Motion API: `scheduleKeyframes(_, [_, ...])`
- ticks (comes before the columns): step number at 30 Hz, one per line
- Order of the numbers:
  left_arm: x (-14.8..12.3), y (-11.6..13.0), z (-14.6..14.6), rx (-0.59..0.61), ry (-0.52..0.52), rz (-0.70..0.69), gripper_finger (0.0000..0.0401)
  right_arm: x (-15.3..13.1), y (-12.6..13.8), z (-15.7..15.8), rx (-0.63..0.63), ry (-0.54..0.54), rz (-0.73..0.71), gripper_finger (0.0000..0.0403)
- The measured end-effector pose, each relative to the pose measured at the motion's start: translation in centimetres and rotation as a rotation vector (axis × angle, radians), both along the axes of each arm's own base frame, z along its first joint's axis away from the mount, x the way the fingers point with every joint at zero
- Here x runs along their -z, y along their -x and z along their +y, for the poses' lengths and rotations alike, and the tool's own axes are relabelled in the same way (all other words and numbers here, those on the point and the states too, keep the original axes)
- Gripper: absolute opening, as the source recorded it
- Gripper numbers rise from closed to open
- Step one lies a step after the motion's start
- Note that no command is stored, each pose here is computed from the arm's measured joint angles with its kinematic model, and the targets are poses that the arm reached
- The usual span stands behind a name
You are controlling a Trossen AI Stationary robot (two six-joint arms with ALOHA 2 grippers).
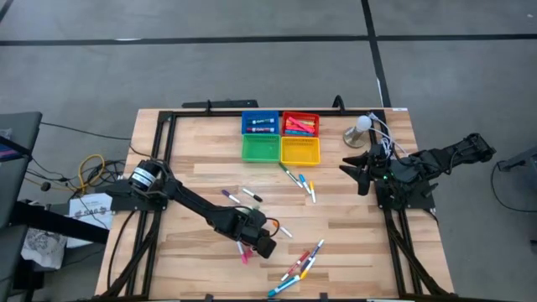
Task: Pick & Place Markers
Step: Put the pink highlighter in the blue bin
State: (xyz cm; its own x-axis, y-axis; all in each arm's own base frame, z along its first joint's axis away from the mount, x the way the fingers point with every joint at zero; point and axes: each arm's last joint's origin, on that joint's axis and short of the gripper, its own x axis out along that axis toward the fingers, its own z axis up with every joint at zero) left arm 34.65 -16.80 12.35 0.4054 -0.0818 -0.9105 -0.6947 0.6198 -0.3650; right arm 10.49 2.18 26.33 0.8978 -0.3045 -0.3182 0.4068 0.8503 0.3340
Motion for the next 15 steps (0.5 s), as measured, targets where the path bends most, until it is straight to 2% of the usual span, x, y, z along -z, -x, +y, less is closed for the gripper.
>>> scheduleKeyframes(10, [0.25, 0.11, 0.17, -0.004, -0.024, 0.010, 0.0069, 0.00, 0.00, 0.00, 0.000, 0.000, 0.000, 0.0162])
scheduleKeyframes(15, [0.26, 0.03, 0.18, -0.007, -0.027, -0.001, 0.0068, 0.00, 0.00, 0.00, 0.000, 0.000, 0.000, 0.0162])
